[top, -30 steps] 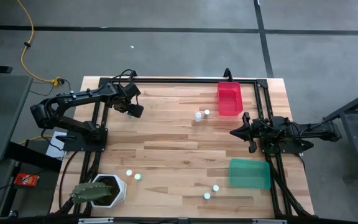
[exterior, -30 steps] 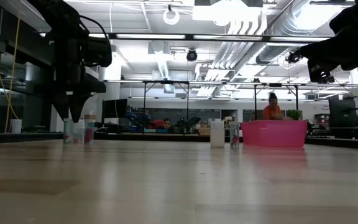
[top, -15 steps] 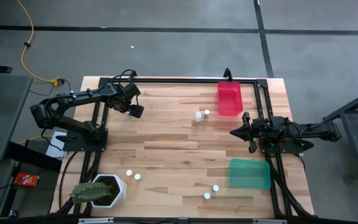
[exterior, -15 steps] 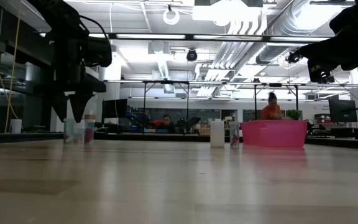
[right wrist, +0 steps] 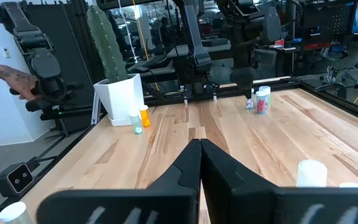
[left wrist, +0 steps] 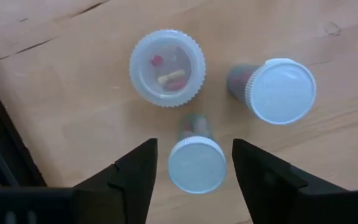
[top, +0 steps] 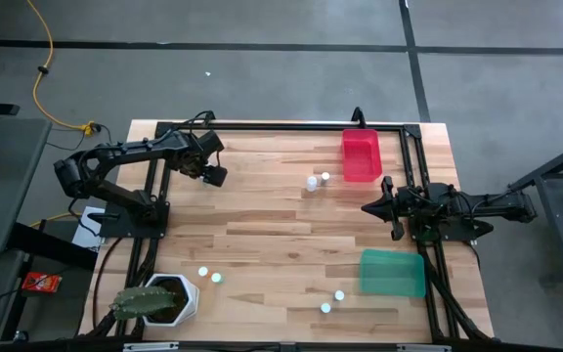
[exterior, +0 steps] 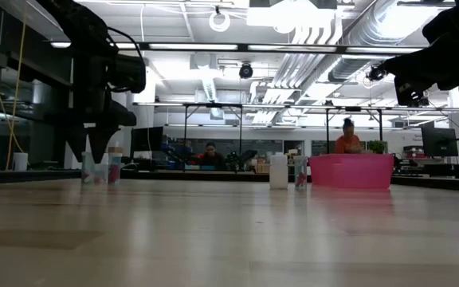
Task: Pick and place medicine bottles into bin by pill shape (circle, oval)
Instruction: Put the blue capsule bottle into the red bin
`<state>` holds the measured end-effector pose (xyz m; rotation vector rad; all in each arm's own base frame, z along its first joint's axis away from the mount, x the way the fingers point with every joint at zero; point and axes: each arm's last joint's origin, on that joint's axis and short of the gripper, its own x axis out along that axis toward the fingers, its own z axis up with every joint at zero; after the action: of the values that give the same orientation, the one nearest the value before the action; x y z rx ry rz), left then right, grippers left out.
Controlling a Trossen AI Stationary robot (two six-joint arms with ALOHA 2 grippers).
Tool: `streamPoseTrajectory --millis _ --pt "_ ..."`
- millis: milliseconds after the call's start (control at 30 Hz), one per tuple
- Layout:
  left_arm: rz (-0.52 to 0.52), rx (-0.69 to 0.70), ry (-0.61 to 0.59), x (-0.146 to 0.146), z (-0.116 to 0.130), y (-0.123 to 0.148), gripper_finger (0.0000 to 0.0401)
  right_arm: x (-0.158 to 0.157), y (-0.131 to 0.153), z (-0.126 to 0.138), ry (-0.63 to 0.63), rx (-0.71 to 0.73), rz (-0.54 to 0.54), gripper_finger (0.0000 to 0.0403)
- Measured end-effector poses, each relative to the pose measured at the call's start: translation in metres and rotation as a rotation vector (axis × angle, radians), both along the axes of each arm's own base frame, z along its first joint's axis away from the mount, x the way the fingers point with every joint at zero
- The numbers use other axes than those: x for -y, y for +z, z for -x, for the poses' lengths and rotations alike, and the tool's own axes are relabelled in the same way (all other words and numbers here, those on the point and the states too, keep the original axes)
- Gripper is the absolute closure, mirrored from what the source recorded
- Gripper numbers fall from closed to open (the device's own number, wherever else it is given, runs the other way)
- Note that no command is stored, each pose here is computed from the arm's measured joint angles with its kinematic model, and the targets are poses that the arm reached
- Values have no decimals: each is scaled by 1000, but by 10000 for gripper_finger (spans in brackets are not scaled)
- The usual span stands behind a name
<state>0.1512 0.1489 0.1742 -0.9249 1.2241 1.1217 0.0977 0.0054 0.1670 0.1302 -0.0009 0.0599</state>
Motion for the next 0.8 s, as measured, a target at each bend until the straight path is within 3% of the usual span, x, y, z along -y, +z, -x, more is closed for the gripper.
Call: streamPoseTrajectory --millis 500,800 --pt "-2 -2 0 0 0 0 303 0 0 0 0 0 0 402" --pt "25 66 -33 15 13 22 293 0 0 0 0 0 0 402"
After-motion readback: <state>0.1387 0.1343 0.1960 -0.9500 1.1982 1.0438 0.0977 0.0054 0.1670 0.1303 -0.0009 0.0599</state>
